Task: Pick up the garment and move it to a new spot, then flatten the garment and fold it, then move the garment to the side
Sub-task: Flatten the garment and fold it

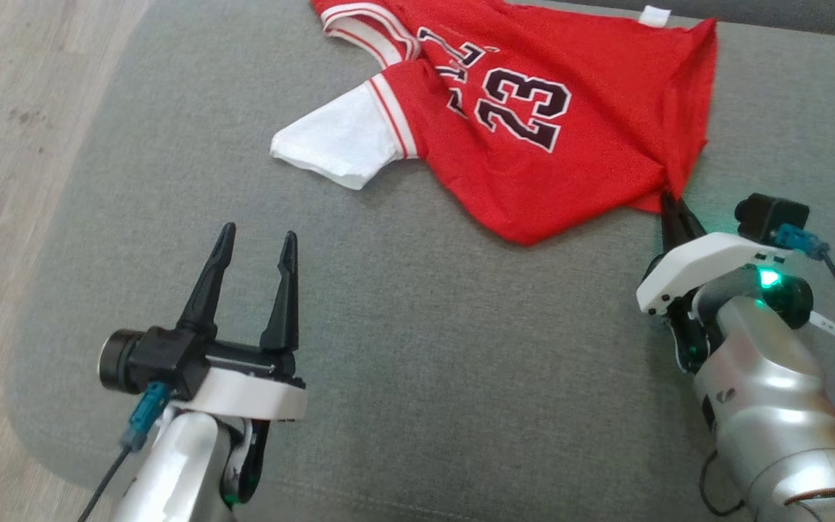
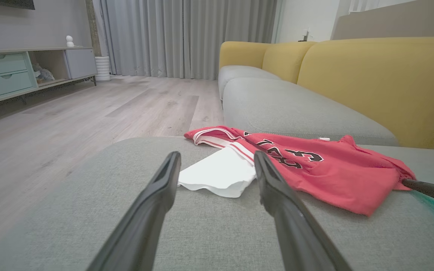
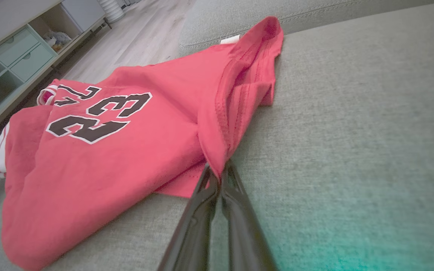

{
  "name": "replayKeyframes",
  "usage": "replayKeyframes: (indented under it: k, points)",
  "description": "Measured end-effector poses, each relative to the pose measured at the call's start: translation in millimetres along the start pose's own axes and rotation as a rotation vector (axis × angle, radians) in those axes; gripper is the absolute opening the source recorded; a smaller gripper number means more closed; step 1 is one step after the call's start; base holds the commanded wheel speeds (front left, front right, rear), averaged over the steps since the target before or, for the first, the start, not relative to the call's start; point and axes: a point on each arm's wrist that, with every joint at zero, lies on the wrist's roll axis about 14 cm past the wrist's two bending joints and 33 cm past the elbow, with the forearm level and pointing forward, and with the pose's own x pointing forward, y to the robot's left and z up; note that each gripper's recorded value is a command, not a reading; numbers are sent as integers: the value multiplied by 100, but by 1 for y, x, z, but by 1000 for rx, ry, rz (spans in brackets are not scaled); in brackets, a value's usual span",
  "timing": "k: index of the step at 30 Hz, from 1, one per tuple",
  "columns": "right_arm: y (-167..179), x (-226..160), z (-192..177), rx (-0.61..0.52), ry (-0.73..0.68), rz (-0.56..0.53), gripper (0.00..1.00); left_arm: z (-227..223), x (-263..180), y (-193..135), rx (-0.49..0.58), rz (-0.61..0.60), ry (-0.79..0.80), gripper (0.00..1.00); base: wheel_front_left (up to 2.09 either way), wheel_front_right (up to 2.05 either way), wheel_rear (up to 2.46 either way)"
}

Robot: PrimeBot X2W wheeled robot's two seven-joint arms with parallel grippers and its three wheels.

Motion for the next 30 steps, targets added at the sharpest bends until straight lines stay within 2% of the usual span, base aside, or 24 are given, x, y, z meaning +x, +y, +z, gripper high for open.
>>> replayKeyframes:
  k: [4,8,21,25,30]
  points:
    - [-7,-10,6,-19,-25,-16,0,6,3,-10,-9,-22,-21,100,0,0,0]
    - [-10,-21,24,-91,-72,-20,0,15,3,-14,-17,-29,-49,100,0,0,0]
    - [6,-68,126,-438,-347,-10,0,32,-18,-36,-39,-78,-105,100,0,0,0]
    - [12,-84,134,-498,-375,-15,0,35,-24,-39,-43,-84,-116,100,0,0,0]
    - [17,-92,126,-510,-349,-15,0,34,-25,-38,-46,-79,-116,100,0,0,0]
